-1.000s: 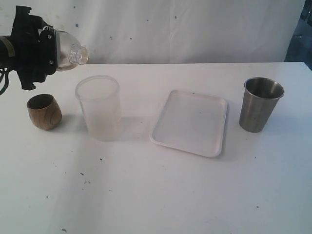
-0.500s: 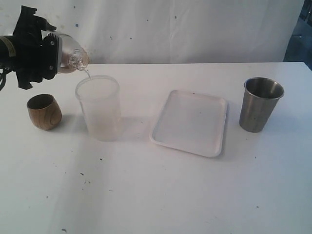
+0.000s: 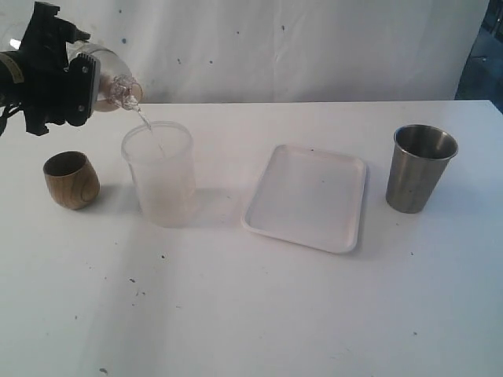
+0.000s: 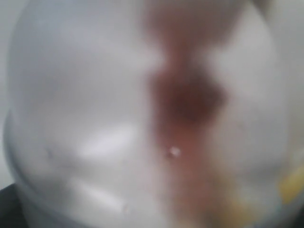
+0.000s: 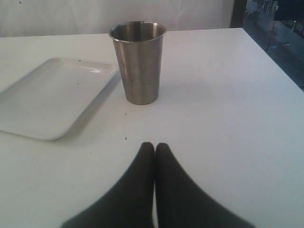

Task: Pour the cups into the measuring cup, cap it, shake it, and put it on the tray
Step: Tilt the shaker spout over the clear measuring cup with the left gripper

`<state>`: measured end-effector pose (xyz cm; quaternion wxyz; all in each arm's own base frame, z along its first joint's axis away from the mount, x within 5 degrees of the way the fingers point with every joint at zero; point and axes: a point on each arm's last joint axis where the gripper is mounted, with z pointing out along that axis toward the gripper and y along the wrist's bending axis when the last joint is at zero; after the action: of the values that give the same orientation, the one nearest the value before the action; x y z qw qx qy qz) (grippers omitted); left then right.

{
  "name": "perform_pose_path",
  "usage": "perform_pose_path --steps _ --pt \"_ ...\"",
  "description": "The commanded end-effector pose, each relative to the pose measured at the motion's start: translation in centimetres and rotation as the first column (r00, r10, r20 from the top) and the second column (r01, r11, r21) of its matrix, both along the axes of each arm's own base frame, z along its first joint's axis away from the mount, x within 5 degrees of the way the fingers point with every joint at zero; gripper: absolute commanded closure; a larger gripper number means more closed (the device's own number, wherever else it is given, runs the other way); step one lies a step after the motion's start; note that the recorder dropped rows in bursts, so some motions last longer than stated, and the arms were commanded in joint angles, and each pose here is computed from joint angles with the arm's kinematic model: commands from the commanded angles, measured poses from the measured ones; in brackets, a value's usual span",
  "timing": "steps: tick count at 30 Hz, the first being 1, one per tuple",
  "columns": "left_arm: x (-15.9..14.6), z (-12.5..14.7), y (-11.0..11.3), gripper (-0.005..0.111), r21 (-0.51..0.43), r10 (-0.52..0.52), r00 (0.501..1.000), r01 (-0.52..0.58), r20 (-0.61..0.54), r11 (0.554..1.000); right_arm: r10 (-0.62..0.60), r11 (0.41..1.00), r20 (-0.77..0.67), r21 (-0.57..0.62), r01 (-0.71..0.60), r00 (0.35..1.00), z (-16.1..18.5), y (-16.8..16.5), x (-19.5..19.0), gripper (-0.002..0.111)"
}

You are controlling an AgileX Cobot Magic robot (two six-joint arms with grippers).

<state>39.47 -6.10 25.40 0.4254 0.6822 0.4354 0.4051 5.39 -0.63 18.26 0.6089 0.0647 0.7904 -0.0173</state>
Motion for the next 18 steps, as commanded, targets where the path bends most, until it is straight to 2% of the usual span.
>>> perform_pose_path --steps 1,3,9,18 --pt "0.15 1.97 -0.34 0.107 -0.001 -0.031 0.991 0.031 0.128 1.0 0.001 1.0 0.002 -0.005 -0.001 1.0 -0.02 -0.01 0.01 0.108" --pt "0.16 2.05 -0.37 0.107 0.022 -0.042 0.989 0.039 0.143 0.999 0.001 1.0 0.002 -0.005 -0.001 1.0 -0.02 -0.01 0.01 0.108" --pt "0.23 2.46 -0.36 0.107 -0.029 -0.023 0.984 0.029 0.178 0.999 0.001 1.0 0.002 -0.005 -0.001 1.0 -0.02 -0.01 0.01 0.108" --pt "0.24 2.48 -0.36 0.107 0.007 -0.035 0.981 0.034 0.189 0.999 0.001 1.0 0.002 -0.005 -0.001 1.0 -0.02 -0.01 0.01 0.108"
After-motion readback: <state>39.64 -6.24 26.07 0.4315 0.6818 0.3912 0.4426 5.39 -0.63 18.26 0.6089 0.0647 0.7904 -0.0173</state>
